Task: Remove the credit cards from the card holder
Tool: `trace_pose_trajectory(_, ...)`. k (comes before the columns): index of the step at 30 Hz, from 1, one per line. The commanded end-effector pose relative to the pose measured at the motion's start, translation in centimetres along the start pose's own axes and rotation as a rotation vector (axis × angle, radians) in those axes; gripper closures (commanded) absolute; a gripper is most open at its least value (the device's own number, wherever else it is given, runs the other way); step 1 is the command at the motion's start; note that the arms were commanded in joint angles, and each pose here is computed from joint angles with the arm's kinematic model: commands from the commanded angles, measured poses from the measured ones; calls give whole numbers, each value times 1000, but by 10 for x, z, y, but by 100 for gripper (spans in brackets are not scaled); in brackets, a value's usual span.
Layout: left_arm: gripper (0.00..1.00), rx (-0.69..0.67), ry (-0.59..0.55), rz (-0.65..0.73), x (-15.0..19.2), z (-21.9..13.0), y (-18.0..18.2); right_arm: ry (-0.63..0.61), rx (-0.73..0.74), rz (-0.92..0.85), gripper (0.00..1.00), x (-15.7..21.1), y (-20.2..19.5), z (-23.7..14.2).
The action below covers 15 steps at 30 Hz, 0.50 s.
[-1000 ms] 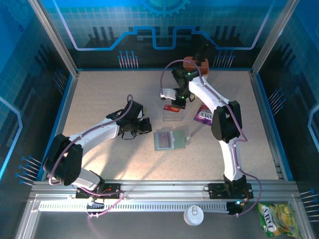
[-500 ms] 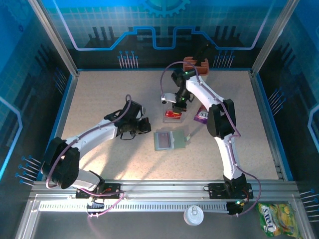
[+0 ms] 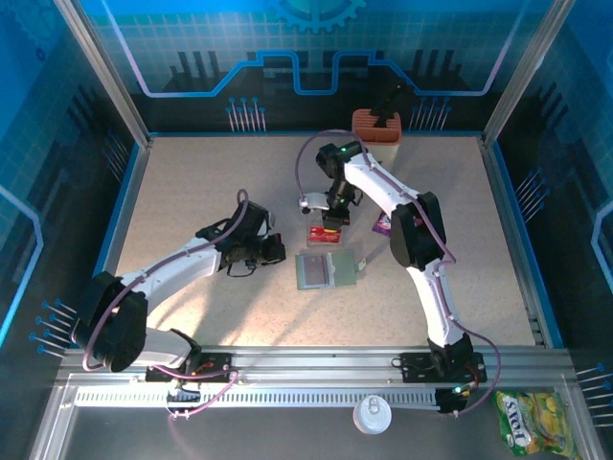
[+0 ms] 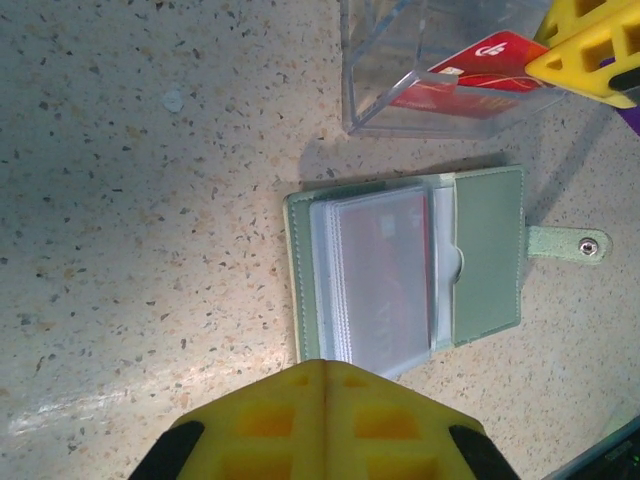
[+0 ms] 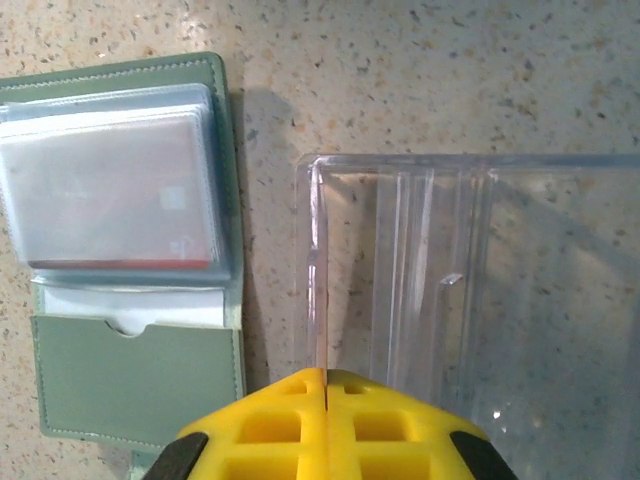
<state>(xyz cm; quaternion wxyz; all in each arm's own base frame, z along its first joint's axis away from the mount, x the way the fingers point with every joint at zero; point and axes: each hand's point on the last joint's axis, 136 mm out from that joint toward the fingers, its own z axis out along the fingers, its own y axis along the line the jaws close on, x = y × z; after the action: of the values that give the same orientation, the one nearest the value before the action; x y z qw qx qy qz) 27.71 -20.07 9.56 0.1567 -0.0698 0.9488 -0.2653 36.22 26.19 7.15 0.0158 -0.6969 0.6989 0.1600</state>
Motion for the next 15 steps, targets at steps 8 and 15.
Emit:
trace_pose_trajectory(8, 95, -3, -17, -7, -2, -6, 2, -3, -14, -12, 80, 0, 7, -1)
trace_pose_trajectory(15, 95, -6, -22, 7, -3, -7, 2, -27, 186, -28, 81, -7, -13, -37)
